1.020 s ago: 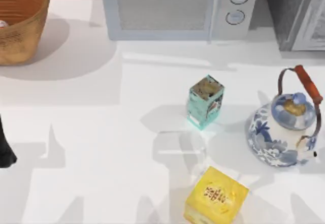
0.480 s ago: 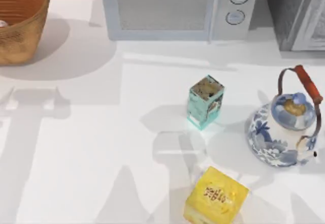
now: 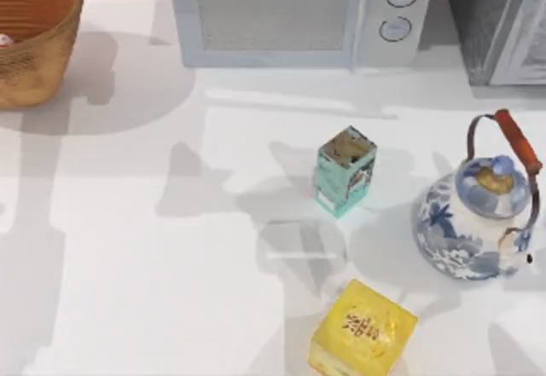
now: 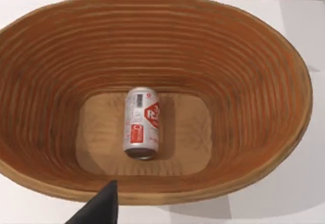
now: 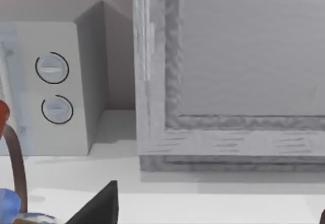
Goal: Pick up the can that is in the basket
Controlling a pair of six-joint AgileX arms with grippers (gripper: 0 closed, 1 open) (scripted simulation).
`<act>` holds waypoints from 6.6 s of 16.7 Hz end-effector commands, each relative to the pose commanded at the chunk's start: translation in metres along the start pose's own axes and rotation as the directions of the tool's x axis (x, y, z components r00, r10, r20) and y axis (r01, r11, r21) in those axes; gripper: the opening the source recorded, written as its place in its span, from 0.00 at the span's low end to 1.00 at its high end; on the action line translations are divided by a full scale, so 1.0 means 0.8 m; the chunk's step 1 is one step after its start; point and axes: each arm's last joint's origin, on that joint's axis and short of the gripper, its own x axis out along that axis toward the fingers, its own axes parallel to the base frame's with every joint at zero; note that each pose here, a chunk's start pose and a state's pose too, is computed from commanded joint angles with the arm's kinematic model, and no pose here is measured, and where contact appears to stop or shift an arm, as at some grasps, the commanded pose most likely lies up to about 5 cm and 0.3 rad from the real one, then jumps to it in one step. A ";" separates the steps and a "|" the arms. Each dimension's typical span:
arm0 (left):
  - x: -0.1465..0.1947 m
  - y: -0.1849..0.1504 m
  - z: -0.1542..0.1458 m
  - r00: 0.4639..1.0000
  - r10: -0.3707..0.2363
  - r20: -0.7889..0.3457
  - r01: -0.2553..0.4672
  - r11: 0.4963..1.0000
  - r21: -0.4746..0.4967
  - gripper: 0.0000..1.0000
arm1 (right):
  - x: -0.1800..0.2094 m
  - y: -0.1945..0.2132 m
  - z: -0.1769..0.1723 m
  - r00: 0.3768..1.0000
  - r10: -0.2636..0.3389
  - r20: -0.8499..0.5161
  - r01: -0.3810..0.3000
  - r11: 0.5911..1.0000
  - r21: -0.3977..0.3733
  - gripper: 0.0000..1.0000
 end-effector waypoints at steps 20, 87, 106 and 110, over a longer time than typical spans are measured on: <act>0.295 0.070 -0.003 0.866 -0.056 -0.497 0.049 0.998 -0.026 1.00 | 0.000 0.000 0.000 1.000 0.000 0.000 0.000 1.000 0.000 1.00; -0.060 -0.048 -0.373 0.740 0.011 0.672 -0.007 1.000 -0.009 0.00 | 0.000 0.000 0.000 1.000 0.000 0.000 0.000 1.000 0.000 1.00; -0.069 -0.073 -0.242 0.630 -0.381 0.677 0.203 0.922 0.330 0.00 | 0.000 0.000 0.000 1.000 0.000 0.000 0.000 1.000 0.000 1.00; -0.012 -0.084 -0.214 0.652 -0.506 0.565 0.309 0.857 0.412 0.00 | 0.000 0.000 0.000 1.000 0.000 0.000 0.000 1.000 0.000 1.00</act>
